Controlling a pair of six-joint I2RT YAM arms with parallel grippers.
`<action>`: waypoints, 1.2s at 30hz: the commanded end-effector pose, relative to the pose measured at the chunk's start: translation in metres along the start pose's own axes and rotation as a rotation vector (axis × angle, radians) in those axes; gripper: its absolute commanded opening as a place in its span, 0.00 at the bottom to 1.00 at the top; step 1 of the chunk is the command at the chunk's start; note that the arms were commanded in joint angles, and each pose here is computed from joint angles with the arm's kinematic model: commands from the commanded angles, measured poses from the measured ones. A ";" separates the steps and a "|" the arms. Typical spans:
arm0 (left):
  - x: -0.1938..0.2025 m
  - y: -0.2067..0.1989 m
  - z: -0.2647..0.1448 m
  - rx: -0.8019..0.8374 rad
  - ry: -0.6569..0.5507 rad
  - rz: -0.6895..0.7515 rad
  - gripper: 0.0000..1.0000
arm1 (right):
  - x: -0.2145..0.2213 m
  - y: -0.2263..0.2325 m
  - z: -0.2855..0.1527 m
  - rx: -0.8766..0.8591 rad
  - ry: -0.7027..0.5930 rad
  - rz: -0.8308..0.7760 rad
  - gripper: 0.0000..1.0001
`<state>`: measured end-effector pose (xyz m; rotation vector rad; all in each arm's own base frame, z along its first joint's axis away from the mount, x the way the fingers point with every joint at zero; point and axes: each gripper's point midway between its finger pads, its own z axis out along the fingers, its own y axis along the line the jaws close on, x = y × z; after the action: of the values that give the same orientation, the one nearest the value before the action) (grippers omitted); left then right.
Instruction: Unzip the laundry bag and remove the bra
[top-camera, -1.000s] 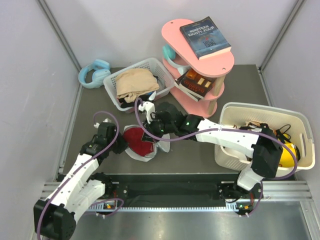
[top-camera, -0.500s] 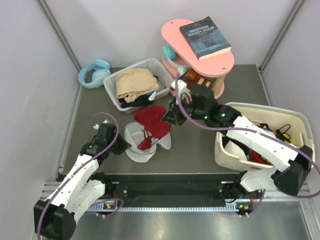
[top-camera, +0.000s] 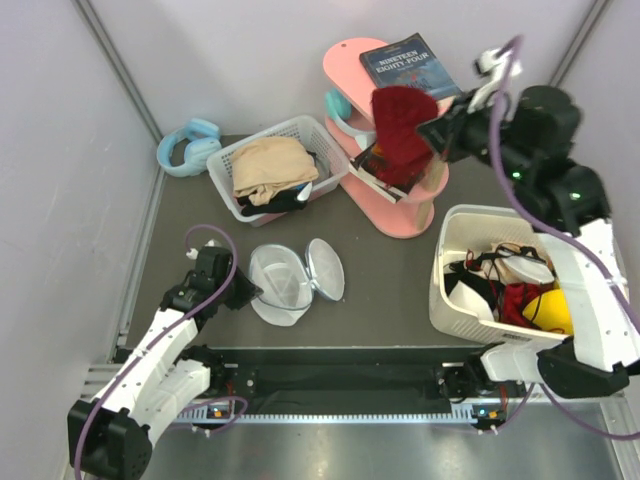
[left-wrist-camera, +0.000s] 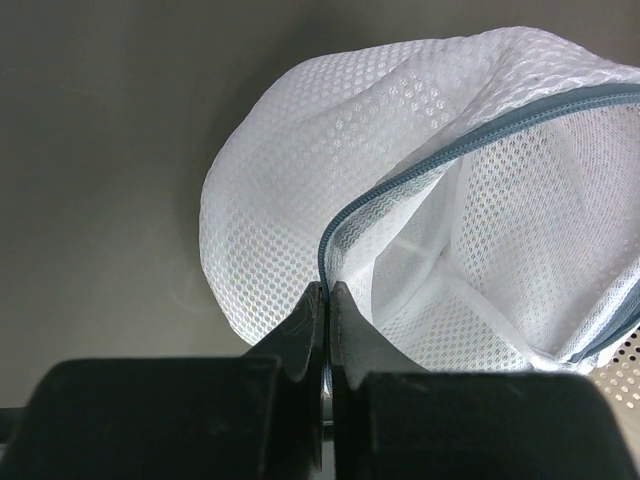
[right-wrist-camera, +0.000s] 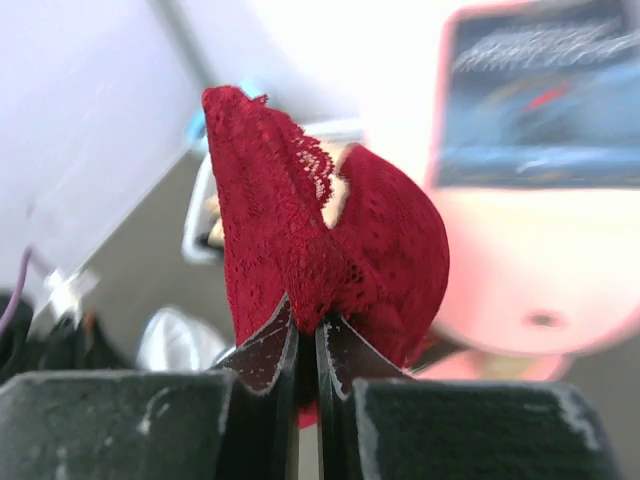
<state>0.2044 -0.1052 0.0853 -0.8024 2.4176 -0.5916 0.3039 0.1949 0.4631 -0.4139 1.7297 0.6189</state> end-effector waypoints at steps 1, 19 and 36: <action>-0.007 -0.005 -0.001 0.018 -0.027 -0.003 0.00 | -0.067 -0.028 -0.061 0.184 -0.173 -0.072 0.00; -0.019 -0.018 -0.006 0.041 -0.053 0.015 0.00 | 0.021 -0.178 -0.201 1.137 -0.164 0.256 0.00; -0.020 -0.021 -0.005 0.040 -0.044 0.027 0.00 | 0.090 -0.171 -0.205 1.144 -0.108 0.388 1.00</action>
<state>0.2105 -0.1052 0.0888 -0.7930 2.4203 -0.5830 0.2159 -0.0581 0.3752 0.7277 1.7874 -0.1475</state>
